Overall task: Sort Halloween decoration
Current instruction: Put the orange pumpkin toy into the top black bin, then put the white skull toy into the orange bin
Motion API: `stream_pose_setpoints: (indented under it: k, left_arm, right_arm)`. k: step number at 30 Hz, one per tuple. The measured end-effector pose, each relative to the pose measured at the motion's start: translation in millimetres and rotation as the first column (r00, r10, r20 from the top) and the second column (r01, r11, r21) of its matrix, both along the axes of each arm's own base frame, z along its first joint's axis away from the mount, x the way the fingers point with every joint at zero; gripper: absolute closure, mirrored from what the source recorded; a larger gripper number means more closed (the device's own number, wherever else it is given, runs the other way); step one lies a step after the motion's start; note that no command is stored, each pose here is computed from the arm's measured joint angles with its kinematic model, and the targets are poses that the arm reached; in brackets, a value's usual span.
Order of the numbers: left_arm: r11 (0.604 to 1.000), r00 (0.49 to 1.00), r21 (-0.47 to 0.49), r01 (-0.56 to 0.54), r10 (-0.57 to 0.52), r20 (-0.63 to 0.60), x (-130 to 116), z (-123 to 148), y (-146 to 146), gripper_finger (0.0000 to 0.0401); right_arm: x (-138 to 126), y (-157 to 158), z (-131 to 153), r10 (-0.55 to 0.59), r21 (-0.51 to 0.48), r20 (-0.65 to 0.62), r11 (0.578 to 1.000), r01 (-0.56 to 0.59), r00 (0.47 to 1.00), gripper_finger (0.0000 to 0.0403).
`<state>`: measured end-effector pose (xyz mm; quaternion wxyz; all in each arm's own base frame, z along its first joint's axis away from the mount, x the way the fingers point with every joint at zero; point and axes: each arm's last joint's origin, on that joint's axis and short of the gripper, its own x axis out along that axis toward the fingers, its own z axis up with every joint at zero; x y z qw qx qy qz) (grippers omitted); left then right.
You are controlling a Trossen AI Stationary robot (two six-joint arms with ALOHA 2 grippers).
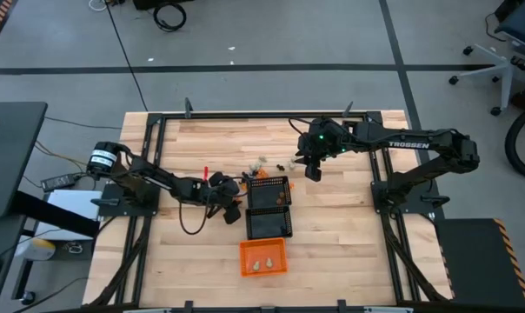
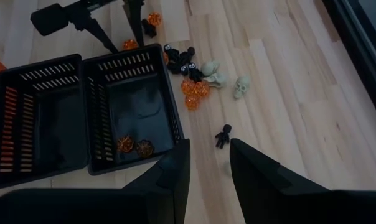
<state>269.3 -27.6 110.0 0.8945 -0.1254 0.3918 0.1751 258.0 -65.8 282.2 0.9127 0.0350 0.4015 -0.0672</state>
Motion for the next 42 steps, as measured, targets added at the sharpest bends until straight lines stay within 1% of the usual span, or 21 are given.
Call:
stream_pose_setpoints:
  k: [3,5,12,16,23,28,32,34,37,42]
  left_arm:
    - [1.000,1.000,0.000,0.006,-0.006,-0.007,0,0,0,0.0209]
    - [1.000,1.000,0.000,0.006,-0.005,-0.010,-1,0,0,0.0220]
    - [1.000,1.000,-0.004,0.004,-0.004,-0.013,-1,-1,0,0.0298]
    - [0.999,1.000,-0.033,0.019,-0.019,-0.009,0,0,-1,0.0321]
    - [0.999,1.000,-0.024,0.023,-0.023,0.013,2,2,-2,0.0330]
    - [0.999,0.999,-0.004,0.046,-0.046,-0.003,6,4,-2,0.0343]
    - [0.999,0.999,-0.011,0.045,-0.045,0.006,8,6,-3,0.0361]
    - [0.999,0.999,-0.025,0.029,-0.028,0.015,8,6,-3,0.0364]
    - [0.999,1.000,-0.036,0.011,-0.010,0.029,8,8,-3,0.0357]
    - [0.997,0.997,-0.068,-0.022,0.027,0.073,8,17,-3,0.0320]
  right_arm:
    - [0,0,0,0.004,-0.004,-0.001,1.000,-0.004,1.000,0.0286]
    - [0,0,0,0.004,-0.003,-0.003,1.000,-0.004,1.000,0.0286]
    - [0,0,0,0.006,-0.007,0.004,1.000,-0.006,1.000,0.0286]
    - [0,0,0,0.008,-0.008,-0.002,1.000,-0.008,1.000,0.0286]
    - [0,-1,0,0.008,-0.012,0.003,1.000,-0.008,1.000,0.0286]
    - [-1,-1,-1,0.006,-0.004,-0.013,1.000,-0.006,1.000,0.0286]
    - [-1,-1,0,0.014,-0.005,-0.007,1.000,-0.014,1.000,0.0286]
    - [-1,-2,0,0.017,-0.011,-0.007,1.000,-0.018,1.000,0.0286]
    - [-1,-3,0,0.017,-0.012,-0.008,1.000,-0.017,1.000,0.0286]
    - [0,-8,-2,0.004,-0.019,-0.012,1.000,-0.005,1.000,0.0286]
